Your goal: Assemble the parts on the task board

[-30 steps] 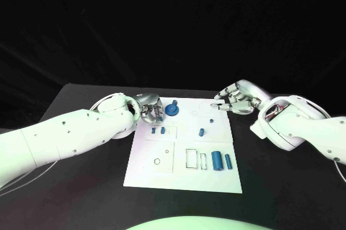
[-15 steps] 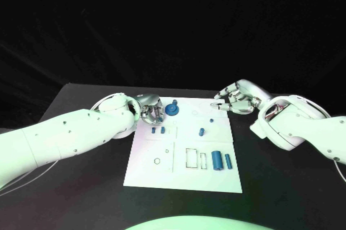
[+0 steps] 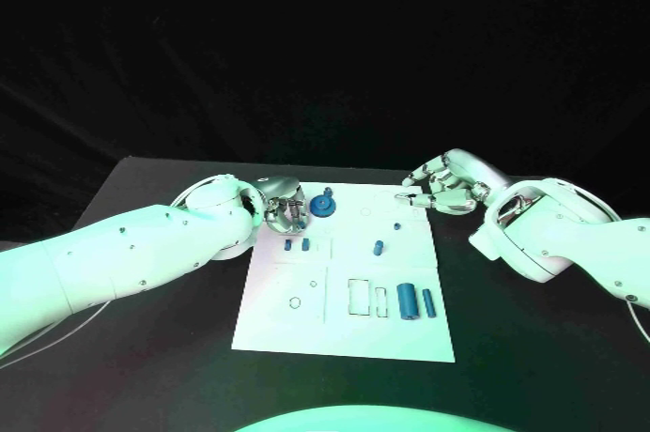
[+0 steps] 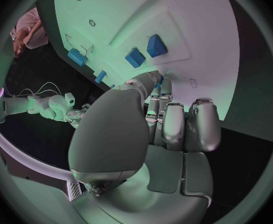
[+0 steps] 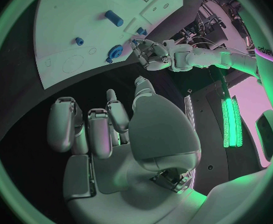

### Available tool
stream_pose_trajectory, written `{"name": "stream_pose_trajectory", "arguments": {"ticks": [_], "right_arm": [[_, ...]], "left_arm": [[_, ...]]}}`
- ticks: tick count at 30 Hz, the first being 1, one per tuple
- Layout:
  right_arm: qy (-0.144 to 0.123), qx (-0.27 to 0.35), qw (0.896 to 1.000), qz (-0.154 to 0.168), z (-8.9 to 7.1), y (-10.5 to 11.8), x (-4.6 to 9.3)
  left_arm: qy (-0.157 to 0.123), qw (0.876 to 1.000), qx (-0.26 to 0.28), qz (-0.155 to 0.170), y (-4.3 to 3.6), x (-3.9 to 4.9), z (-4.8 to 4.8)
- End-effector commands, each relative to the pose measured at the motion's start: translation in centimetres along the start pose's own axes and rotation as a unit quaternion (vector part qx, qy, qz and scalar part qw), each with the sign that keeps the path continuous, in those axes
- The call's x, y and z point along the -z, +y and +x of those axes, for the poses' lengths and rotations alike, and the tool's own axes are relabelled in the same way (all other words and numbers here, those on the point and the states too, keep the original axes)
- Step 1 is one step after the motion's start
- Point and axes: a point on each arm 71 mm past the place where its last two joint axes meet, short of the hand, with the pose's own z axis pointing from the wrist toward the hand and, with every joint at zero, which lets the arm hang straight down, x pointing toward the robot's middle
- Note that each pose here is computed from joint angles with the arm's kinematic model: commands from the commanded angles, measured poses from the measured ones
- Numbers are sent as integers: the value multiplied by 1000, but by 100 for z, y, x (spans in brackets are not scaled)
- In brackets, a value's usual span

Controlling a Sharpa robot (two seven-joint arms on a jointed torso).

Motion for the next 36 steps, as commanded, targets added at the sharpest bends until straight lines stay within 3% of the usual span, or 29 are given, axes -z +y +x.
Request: {"name": "stream_pose_trajectory", "arguments": {"ticks": [1, 29, 36], "right_arm": [[1, 3, 1000, -4, 6, 9, 2], [2, 5, 1000, 0, 3, -7, -2], [18, 20, 1000, 4, 21, -36, -21]], "left_arm": [[13, 1000, -2, -4, 4, -8, 36], [19, 1000, 0, -20, 48, -5, 50], [-1, 1000, 5, -27, 121, 14, 10]]}}
